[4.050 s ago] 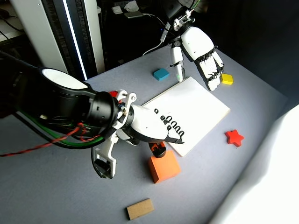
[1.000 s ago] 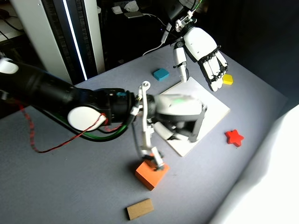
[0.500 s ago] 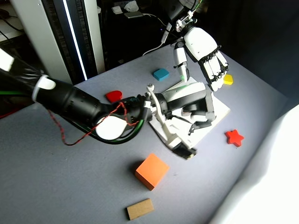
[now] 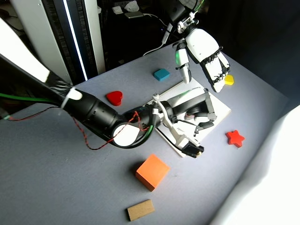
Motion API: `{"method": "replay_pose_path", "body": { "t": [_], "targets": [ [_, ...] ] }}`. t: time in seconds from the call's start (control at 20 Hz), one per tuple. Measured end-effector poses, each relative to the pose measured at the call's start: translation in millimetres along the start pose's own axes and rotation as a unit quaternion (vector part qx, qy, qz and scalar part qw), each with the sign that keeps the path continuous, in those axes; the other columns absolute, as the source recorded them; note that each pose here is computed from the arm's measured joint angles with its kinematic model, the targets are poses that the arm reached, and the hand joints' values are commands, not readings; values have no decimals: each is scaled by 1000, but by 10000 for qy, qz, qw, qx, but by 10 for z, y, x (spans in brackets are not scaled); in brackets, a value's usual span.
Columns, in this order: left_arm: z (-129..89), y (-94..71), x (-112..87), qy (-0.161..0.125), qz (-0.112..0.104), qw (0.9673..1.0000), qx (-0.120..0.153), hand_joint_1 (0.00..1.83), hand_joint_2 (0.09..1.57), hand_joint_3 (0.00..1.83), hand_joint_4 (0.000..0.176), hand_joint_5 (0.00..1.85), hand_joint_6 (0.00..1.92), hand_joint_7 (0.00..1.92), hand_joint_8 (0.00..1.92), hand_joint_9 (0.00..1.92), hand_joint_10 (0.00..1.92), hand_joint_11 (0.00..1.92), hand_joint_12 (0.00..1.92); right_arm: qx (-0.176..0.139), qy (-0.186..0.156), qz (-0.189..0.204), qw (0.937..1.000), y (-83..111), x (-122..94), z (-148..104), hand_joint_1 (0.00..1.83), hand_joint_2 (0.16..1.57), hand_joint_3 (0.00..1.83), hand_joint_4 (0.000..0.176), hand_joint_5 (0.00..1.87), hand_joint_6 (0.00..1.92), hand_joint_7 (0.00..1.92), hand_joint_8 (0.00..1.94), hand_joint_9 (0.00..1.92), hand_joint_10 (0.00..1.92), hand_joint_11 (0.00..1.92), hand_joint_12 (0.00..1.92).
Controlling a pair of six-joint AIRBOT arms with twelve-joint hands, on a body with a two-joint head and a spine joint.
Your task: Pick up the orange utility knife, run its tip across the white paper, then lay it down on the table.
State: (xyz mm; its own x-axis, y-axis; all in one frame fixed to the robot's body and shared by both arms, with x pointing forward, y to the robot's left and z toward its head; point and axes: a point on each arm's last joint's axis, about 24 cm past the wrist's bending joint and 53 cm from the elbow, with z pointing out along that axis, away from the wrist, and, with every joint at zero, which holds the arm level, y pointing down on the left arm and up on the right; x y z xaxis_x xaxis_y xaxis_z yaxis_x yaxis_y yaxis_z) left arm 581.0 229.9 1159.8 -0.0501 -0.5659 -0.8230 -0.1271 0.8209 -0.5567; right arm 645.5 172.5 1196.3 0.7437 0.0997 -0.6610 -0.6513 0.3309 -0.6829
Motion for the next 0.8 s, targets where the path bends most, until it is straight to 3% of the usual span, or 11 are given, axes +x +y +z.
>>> {"method": "replay_pose_path", "body": {
  "t": [0.15,0.25,0.35,0.5,0.8],
  "targets": [
    [2,-5,1,-3,3,10000,11,150,1373,2,10,160,2,272,1,296,3,0,1006,-136,-14,-93,9999,65,36,22,1467,944,748,176,1496,1921,1682,1941,1793,1921,1880,1921],
    [-1,-19,33,17,-16,10000,19,172,1372,0,11,166,2,291,5,320,9,0,1070,-243,-33,-85,9997,105,32,10,1480,940,750,176,1494,1921,1675,1941,1789,1921,1871,1921],
    [-3,-38,68,66,-25,10000,45,210,1370,0,2,183,6,306,5,338,12,0,1128,-296,-111,-108,9994,136,1,0,1470,949,753,176,1492,1921,1665,1941,1787,1921,1870,1921],
    [0,-40,63,58,-54,10000,29,214,1364,0,4,175,1,324,4,340,7,0,1110,-372,-119,-106,9992,204,27,-78,1491,947,735,176,1508,1921,1673,1941,1789,1921,1869,1921],
    [6,-53,50,35,-53,10000,54,199,1358,0,10,195,7,340,6,358,10,0,1107,-375,-124,-112,9992,169,60,-281,1491,939,737,176,1515,1921,1687,1941,1802,1921,1877,1921]
  ]
}}
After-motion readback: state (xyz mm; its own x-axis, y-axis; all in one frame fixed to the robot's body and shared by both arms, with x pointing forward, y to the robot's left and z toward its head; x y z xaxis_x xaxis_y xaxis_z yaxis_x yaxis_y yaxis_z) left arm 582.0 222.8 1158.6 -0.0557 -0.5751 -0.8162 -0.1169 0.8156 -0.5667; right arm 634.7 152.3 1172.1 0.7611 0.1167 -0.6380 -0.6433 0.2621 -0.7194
